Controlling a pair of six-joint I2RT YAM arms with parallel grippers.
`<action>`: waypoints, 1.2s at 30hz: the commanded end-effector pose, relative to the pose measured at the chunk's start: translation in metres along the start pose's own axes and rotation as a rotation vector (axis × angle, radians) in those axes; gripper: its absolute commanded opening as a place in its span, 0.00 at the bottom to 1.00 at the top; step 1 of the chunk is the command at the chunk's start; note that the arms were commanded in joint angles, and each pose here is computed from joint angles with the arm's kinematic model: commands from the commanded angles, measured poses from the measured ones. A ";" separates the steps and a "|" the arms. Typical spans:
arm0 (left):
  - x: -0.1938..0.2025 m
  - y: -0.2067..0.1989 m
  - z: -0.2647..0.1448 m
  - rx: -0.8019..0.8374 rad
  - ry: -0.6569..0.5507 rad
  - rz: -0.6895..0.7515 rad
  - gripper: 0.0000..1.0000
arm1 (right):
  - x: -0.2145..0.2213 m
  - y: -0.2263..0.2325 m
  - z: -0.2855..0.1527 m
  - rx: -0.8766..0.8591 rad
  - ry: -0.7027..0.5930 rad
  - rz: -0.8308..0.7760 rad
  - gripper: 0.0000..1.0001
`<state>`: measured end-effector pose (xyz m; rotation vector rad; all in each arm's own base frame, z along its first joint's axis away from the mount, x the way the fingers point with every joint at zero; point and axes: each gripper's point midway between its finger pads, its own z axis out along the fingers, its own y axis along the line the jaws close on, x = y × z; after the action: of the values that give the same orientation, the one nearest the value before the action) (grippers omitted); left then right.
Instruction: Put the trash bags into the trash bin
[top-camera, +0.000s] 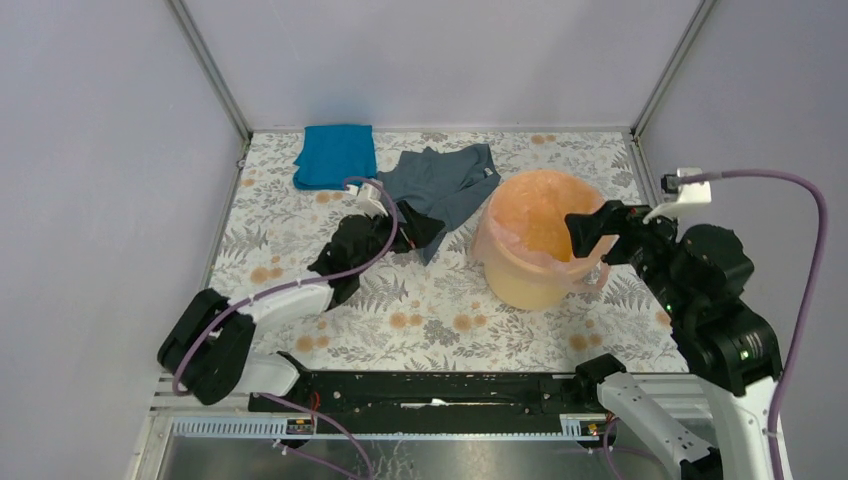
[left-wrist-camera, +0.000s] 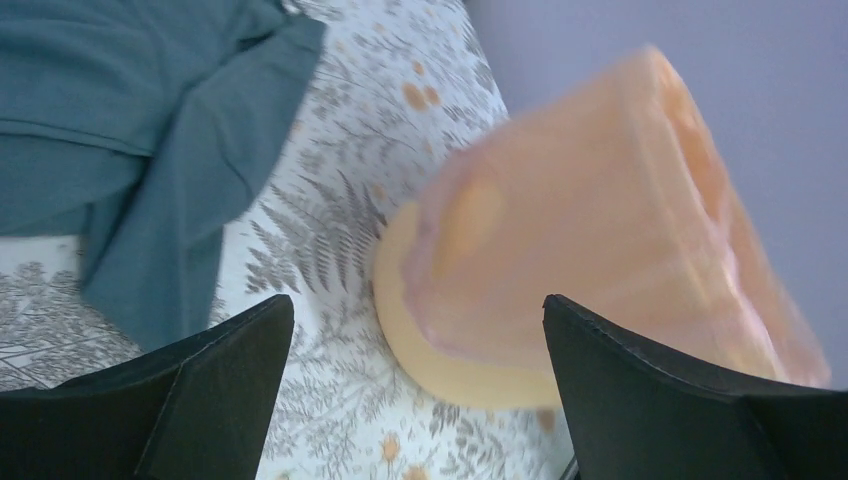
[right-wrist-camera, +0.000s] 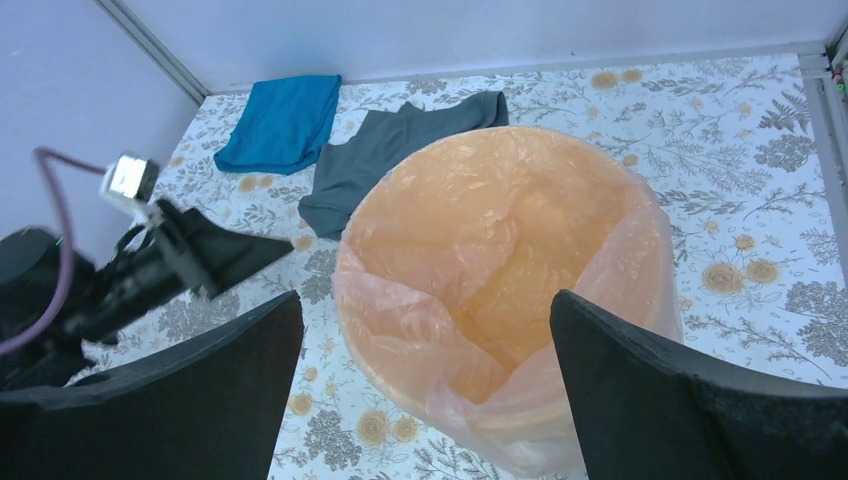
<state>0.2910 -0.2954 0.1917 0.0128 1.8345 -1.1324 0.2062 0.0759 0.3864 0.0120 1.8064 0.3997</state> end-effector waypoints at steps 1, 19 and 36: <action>-0.031 0.013 0.034 -0.050 -0.022 -0.281 0.99 | 0.008 0.002 -0.014 -0.039 -0.001 -0.040 1.00; 0.079 -0.039 0.157 -0.025 0.138 -0.756 0.98 | 0.018 -0.009 -0.057 -0.025 -0.026 -0.008 1.00; 0.158 -0.137 0.187 0.066 0.232 -0.831 0.99 | 0.013 -0.014 -0.079 -0.023 -0.083 -0.008 1.00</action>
<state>0.2828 -0.5504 0.1197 -0.6643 2.1356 -1.6976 0.1344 0.0483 0.3788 -0.0010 1.7469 0.4119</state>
